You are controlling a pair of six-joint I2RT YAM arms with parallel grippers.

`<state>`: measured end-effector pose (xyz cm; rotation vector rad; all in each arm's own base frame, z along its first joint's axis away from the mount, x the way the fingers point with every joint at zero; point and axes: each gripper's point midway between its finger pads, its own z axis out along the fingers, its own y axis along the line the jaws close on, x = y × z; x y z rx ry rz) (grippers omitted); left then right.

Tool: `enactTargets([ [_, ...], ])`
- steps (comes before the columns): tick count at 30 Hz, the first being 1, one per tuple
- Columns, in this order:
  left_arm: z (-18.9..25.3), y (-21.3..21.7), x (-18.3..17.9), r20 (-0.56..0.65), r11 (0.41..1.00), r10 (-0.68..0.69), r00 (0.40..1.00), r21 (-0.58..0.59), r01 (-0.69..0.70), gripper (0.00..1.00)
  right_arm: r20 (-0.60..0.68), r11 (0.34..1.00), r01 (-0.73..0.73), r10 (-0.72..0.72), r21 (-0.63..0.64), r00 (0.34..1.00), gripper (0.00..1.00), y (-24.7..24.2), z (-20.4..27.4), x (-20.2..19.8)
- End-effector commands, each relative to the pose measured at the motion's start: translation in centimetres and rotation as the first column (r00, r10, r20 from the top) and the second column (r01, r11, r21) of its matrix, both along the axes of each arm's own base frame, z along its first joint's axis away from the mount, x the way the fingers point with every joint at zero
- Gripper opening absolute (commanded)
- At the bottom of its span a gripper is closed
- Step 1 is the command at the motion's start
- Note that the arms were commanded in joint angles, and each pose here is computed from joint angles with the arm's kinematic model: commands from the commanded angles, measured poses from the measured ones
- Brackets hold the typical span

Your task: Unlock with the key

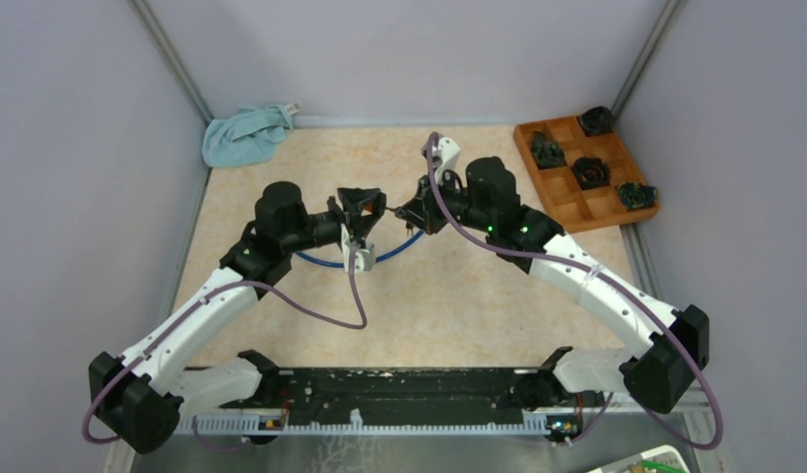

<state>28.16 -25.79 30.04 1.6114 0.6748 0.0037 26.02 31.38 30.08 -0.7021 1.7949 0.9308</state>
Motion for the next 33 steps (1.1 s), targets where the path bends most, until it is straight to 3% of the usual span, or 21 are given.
enactTargets([
  [1, 2.0, -0.3, -0.7, 0.066, 0.999, -0.039, 0.997, -0.033, 0.041, 0.00, 0.077, 0.997, -0.002, -0.004, 0.074, 0.997, 0.00, 1.0, 3.7, 0.6],
  [33, 2.3, -0.2, -0.3, 0.034, 0.999, -0.014, 0.999, -0.049, 0.015, 0.00, 0.090, 0.998, 0.013, -0.019, 0.068, 0.996, 0.00, -0.7, 3.4, -0.7],
])
